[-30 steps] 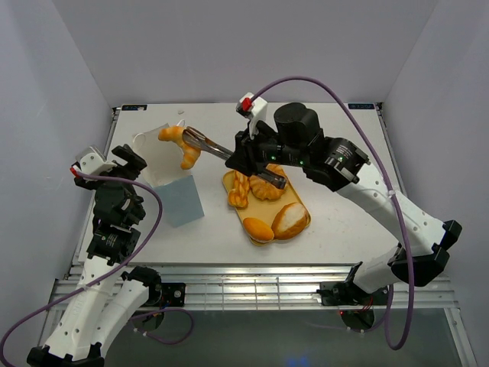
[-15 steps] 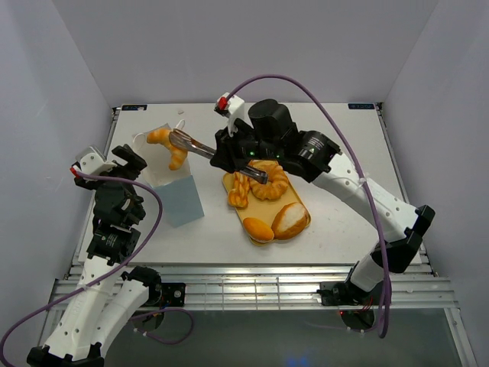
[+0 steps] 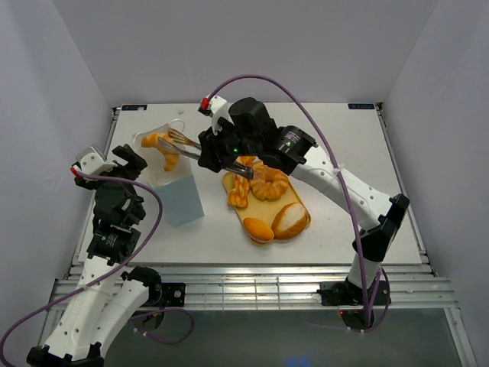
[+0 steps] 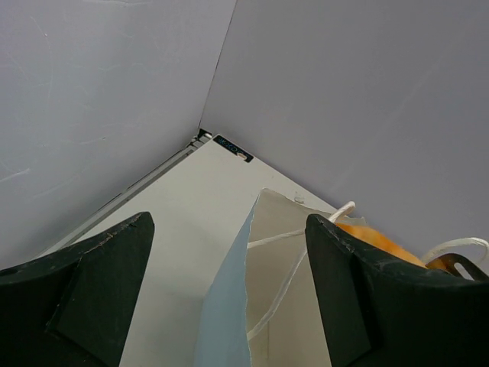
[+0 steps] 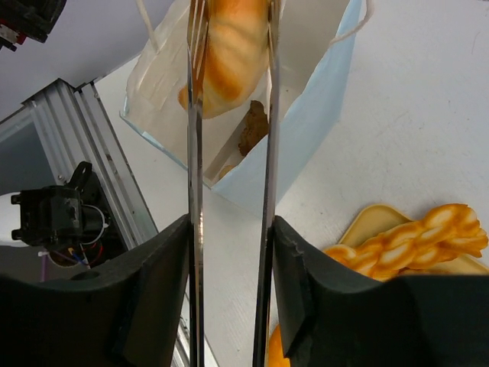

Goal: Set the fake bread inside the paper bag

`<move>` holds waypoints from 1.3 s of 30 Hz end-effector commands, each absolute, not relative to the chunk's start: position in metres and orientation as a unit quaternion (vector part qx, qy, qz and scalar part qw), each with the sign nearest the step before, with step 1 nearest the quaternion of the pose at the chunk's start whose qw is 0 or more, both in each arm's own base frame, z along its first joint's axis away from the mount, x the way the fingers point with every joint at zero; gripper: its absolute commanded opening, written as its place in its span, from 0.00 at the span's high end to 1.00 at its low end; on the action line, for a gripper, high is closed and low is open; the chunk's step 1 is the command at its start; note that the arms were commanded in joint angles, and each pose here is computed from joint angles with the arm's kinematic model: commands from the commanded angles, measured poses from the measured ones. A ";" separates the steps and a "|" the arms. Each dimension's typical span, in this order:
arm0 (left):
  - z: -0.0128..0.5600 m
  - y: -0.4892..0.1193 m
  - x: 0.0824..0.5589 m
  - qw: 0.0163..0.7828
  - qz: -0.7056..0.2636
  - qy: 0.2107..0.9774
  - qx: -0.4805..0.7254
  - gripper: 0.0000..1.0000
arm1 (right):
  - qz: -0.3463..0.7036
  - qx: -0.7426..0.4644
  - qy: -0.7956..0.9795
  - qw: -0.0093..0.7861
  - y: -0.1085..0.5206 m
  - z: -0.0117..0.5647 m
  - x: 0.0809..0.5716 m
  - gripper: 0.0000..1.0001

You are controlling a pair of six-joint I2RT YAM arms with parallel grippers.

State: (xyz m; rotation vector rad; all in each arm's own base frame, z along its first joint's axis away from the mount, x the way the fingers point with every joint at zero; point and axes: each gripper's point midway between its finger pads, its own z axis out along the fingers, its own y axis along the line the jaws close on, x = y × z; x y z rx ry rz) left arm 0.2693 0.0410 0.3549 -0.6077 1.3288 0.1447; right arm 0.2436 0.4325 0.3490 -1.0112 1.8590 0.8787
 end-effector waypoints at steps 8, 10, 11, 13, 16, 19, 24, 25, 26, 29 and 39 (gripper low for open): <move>0.364 0.038 0.269 0.748 0.058 0.602 -0.272 0.10 | 0.375 -0.402 0.705 0.448 0.436 0.385 0.240 0.42; 0.363 0.038 0.269 0.748 0.059 0.602 -0.272 0.10 | 0.377 -0.401 0.703 0.451 0.432 0.389 0.236 0.42; 0.364 0.038 0.269 0.748 0.059 0.602 -0.273 0.10 | 0.378 -0.400 0.703 0.450 0.430 0.390 0.235 0.42; 0.362 0.038 0.269 0.748 0.060 0.603 -0.272 0.10 | 0.386 -0.401 0.698 0.450 0.426 0.396 0.229 0.42; 0.362 0.036 0.271 0.748 0.058 0.605 -0.268 0.10 | 0.403 -0.406 0.689 0.445 0.417 0.399 0.215 0.42; 0.362 0.037 0.271 0.747 0.060 0.605 -0.270 0.10 | 0.412 -0.411 0.687 0.435 0.405 0.395 0.201 0.43; 0.363 0.038 0.269 0.748 0.060 0.603 -0.270 0.10 | 0.417 -0.400 0.686 0.442 0.378 0.394 0.184 0.43; 0.363 0.038 0.269 0.748 0.061 0.603 -0.271 0.10 | 0.416 -0.400 0.692 0.435 0.376 0.382 0.182 0.43; 0.363 0.038 0.269 0.748 0.060 0.603 -0.271 0.10 | 0.422 -0.399 0.685 0.439 0.369 0.387 0.176 0.44; 0.363 0.038 0.269 0.748 0.061 0.602 -0.271 0.10 | 0.428 -0.397 0.690 0.429 0.356 0.371 0.165 0.44; 0.364 0.036 0.270 0.749 0.054 0.604 -0.268 0.10 | 0.405 -0.355 0.734 0.414 0.314 0.316 0.150 0.44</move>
